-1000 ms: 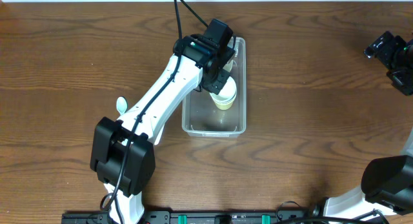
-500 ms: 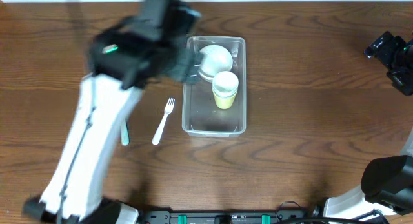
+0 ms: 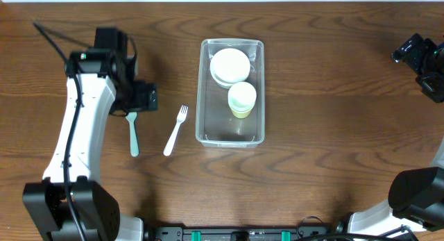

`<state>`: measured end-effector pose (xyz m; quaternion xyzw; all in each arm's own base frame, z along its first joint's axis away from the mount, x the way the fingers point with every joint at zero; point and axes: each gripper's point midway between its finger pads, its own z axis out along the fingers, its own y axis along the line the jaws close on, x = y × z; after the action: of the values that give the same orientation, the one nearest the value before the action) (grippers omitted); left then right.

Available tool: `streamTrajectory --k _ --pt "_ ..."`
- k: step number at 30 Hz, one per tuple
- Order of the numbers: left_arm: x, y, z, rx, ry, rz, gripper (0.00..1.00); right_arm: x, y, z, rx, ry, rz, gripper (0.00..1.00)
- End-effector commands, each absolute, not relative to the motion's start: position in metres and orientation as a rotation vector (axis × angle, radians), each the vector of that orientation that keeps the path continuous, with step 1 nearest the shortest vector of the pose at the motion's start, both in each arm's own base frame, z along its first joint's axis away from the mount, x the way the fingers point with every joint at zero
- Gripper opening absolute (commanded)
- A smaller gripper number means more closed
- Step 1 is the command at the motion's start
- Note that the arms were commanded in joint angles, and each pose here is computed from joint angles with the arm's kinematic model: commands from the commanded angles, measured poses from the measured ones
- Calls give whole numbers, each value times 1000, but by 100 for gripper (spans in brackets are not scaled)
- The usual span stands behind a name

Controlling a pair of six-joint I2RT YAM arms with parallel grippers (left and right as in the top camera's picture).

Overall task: Pack container
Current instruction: 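Move the left gripper down to the mint-green spoon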

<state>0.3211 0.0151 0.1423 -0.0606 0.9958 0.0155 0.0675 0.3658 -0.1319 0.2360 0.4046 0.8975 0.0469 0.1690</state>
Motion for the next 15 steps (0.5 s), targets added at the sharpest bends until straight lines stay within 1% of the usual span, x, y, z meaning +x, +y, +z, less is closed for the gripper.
streamTrajectory --k 1,4,7,9,10,11,15 --pt "305 36 101 -318 3047 49 98 365 -134 234 1152 2559 131 99" --pt "303 44 71 -326 3048 -10 100 365 -134 234 1153 2558 131 99" --pt "303 51 52 -352 3040 -29 96 365 -134 234 1153 2558 131 99" --pt "303 51 42 -299 3051 -28 91 365 -134 234 1152 2559 131 99" --pt "303 50 38 -270 3061 -26 84 365 -134 234 1152 2559 131 99" --pt "303 49 33 -242 3071 -27 82 365 -134 234 1152 2559 131 99" --pt "305 49 14 -227 3099 -29 81 365 -134 234 1152 2559 131 99"
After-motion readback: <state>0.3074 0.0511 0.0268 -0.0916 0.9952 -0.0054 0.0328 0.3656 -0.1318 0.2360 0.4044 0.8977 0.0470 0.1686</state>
